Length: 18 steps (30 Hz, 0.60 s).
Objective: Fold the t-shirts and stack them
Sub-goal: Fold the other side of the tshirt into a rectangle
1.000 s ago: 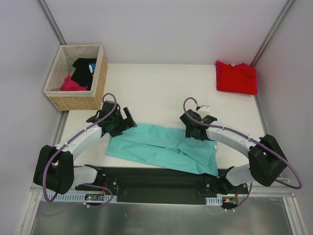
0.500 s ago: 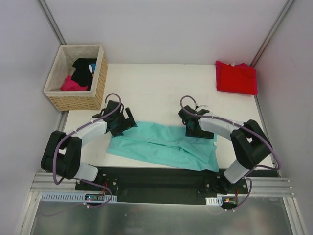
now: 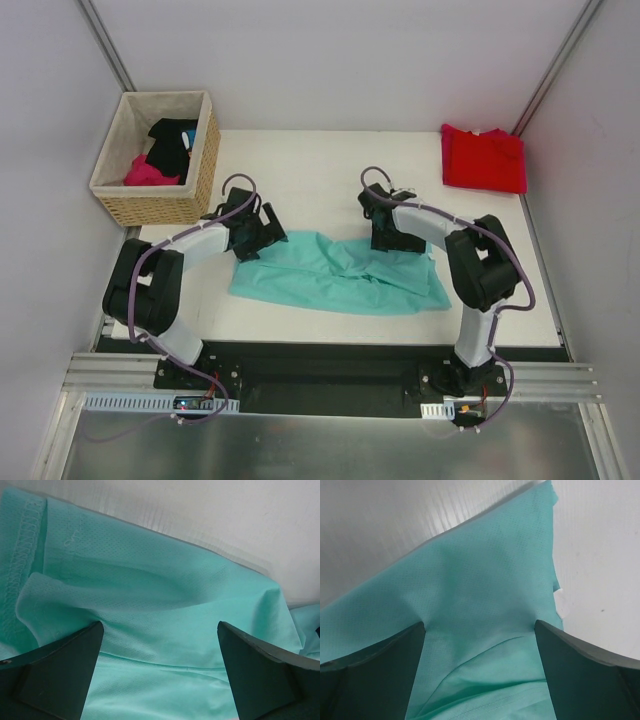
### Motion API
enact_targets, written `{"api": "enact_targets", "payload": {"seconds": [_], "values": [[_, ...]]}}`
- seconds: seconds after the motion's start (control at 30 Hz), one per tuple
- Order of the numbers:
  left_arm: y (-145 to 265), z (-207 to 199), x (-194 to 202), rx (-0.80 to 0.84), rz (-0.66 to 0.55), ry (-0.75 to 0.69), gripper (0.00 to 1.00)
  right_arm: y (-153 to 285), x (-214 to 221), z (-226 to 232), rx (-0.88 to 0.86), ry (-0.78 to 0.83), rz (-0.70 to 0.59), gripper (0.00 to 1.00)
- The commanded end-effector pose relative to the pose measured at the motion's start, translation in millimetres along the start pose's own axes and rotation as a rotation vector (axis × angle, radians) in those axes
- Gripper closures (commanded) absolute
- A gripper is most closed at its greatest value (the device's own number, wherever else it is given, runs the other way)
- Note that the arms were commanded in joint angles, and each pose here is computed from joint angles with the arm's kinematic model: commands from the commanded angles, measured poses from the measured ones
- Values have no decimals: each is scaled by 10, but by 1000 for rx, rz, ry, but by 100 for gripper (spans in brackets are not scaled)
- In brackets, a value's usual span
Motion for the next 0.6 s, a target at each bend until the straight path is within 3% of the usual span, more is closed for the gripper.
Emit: {"api": "enact_targets", "payload": {"seconds": [0.0,0.3,0.57], "values": [[-96,69,-133,-55,-15,81,1,-207,-147,-61,6,-1,66,4],[-73,-12,-336,-37,-45,116,1,-407,-543,-254,63,-36,55,4],[0,-50,-322,-7,-37,116,1,-279,-701,-318,42,-63,14,3]]}}
Point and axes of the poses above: each gripper's point midway between its finger pads, its own y axis back along the fingers, its own z axis along the line the jaws close on, x = y × z, the point moved 5 cm from there along y, back along the fingers, and after that the axes turned 10 degrees about y, right-handed, at the moved point
